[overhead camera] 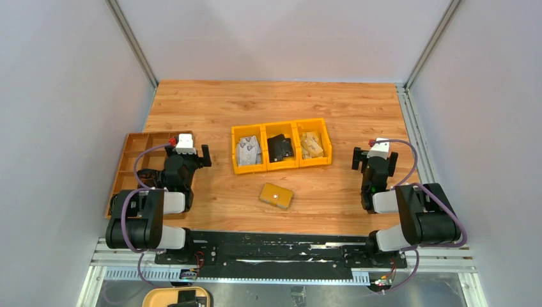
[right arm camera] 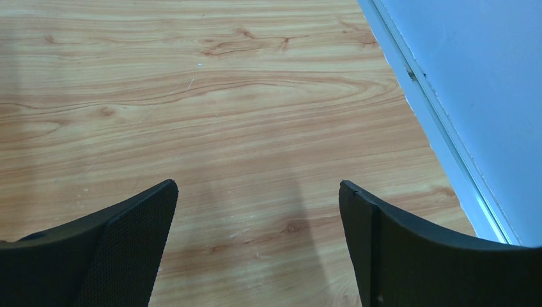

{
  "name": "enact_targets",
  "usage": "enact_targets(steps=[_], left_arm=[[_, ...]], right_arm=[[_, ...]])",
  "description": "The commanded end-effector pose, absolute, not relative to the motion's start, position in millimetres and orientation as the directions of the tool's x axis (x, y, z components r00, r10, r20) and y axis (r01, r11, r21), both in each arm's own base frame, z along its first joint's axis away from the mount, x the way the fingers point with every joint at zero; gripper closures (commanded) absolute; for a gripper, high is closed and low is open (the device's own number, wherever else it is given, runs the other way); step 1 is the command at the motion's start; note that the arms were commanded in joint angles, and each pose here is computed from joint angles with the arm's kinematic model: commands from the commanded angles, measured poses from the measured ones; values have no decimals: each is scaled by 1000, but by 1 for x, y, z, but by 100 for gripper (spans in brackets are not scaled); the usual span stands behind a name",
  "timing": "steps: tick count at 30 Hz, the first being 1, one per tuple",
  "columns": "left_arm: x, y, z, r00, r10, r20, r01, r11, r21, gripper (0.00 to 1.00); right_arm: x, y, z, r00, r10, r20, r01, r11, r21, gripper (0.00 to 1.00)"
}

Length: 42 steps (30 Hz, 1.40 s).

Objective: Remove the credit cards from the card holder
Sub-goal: Pick up the card holder from the center of the board.

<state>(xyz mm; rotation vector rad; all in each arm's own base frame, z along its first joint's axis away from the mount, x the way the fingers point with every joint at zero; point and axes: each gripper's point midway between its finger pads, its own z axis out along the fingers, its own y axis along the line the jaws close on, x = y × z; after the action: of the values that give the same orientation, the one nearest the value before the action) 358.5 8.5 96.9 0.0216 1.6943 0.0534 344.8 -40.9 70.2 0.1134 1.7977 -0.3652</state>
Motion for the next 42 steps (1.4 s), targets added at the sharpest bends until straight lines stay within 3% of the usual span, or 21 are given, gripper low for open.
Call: enact_targets(steps=[1,10,12,14,17,20,23,25,27,32,42], left_arm=[[362,3,102,-103,71,-992,18,997,69,0],[368,1,113,-107,78,-991,36,997,75,0],[371,4,112,-199,86,-976,28,996,82,0],[374,1,110,-290,143,-946,83,989,124,0],[372,-5,116,-366,217,-905,170,972,164,0],[366,-11,129,-420,218,-881,226,965,131,0],[358,-18,146,-462,221,-859,284,954,93,0],[356,-20,163,-464,221,-858,302,950,82,0],[352,-22,176,-475,215,-854,310,948,67,0],[335,-28,194,-499,190,-846,318,948,25,0],[304,-32,209,-550,193,-813,343,939,-10,0]], right_arm=[[348,-41,76,-239,-127,-963,270,944,-192,0],[346,-37,88,-204,-147,-968,268,942,-200,0],[337,-49,102,-239,-153,-959,387,891,-238,0],[340,-44,120,-256,-143,-956,368,900,-234,0],[353,-19,153,-252,-58,-966,277,952,-129,0],[365,15,175,-241,156,-958,187,976,111,0],[371,66,193,-321,350,-880,-62,919,389,0],[368,95,206,-336,380,-862,-220,858,464,0],[362,123,206,-392,325,-861,-327,825,461,0],[322,198,171,-486,-57,-872,-503,834,226,0],[242,282,111,-473,-380,-795,-765,624,157,0]])
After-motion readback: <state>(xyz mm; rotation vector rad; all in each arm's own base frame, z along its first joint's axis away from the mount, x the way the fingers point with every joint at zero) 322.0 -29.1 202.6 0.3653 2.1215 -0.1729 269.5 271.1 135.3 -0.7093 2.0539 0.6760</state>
